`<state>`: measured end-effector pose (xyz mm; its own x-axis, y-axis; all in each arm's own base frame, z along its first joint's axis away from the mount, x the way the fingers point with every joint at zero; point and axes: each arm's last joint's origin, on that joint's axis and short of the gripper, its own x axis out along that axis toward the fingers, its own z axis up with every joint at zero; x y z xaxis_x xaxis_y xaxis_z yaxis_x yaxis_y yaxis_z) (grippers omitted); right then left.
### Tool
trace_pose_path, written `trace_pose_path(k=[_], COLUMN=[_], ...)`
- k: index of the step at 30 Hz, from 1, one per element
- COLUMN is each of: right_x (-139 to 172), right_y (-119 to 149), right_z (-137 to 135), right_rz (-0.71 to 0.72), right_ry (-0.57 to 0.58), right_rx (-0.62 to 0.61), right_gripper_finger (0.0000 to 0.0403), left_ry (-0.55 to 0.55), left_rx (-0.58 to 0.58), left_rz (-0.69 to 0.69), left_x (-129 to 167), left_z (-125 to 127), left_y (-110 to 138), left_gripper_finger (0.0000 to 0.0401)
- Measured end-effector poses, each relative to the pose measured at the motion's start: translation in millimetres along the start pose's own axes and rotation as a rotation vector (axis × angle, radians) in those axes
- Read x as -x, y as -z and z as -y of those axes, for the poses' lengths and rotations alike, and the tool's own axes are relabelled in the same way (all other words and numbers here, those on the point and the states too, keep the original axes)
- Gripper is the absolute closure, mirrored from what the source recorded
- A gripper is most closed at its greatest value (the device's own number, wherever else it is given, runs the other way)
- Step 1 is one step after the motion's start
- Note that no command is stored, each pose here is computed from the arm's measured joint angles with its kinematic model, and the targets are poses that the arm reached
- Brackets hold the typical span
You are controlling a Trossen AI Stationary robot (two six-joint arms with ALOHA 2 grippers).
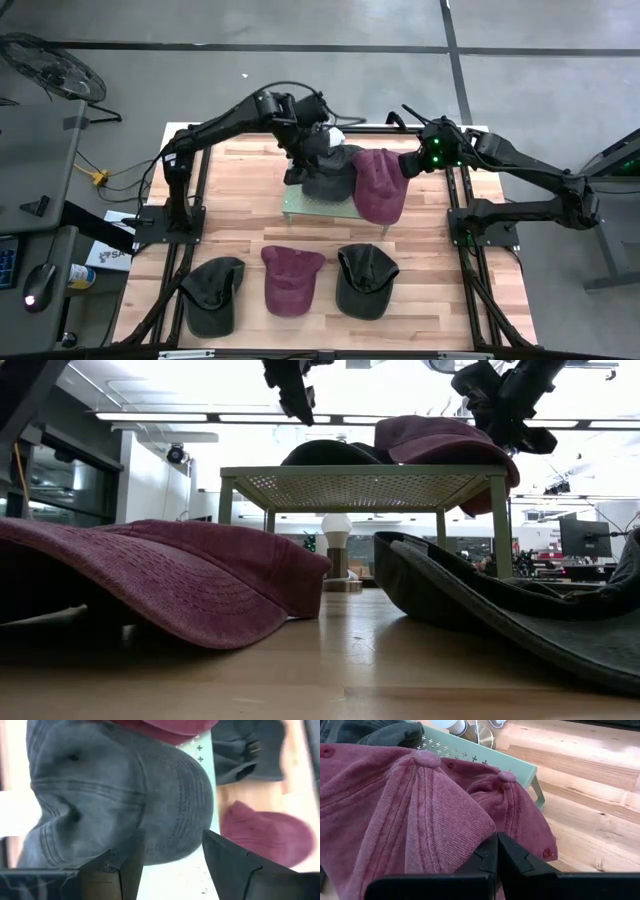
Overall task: Pick & Place hat
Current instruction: Adjust the black cap on the shelf
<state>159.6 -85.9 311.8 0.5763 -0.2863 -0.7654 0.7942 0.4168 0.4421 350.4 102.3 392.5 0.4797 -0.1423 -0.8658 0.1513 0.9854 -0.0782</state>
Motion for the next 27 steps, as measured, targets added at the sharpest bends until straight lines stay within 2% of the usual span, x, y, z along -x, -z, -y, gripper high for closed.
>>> trace_pose_path(k=[4, 7, 14, 19, 23, 27], right_x=[-0.1, -0.1, -0.1, -0.1, -0.1, -0.1], right_y=[0.0, 0.1, 0.2, 0.4, 0.6, 0.5], right_z=[-0.4, -0.4, -0.6, -0.8, -1.0, -0.9], right_rz=[-0.005, -0.006, -0.011, -0.019, -0.022, -0.023], right_ry=[-0.009, -0.01, -0.016, -0.025, -0.029, -0.029], right_rx=[0.01, 0.019, 0.037, 0.05, 0.055, 0.057], right_gripper_finger=[0.0403, 0.0403, 0.0403, 0.0403, 0.0403, 0.0403], left_ry=[-0.202, -0.28, -0.267, -0.18, -0.192, -0.19], left_rx=[-0.059, -0.082, -0.08, -0.061, -0.051, -0.048], left_rz=[-0.023, 0.018, 0.049, 0.018, -0.027, -0.037], left_x=[-4.2, -5.1, -8.0, -27.2, -43.3, -46.7], left_z=[11.6, 14.6, 10.5, 1.3, -5.8, -7.6], left_y=[-9.9, -17.7, -20.8, -20.6, -20.9, -20.6], left_gripper_finger=[0.0208, 0.0208, 0.0208, 0.0208, 0.0208, 0.0208])
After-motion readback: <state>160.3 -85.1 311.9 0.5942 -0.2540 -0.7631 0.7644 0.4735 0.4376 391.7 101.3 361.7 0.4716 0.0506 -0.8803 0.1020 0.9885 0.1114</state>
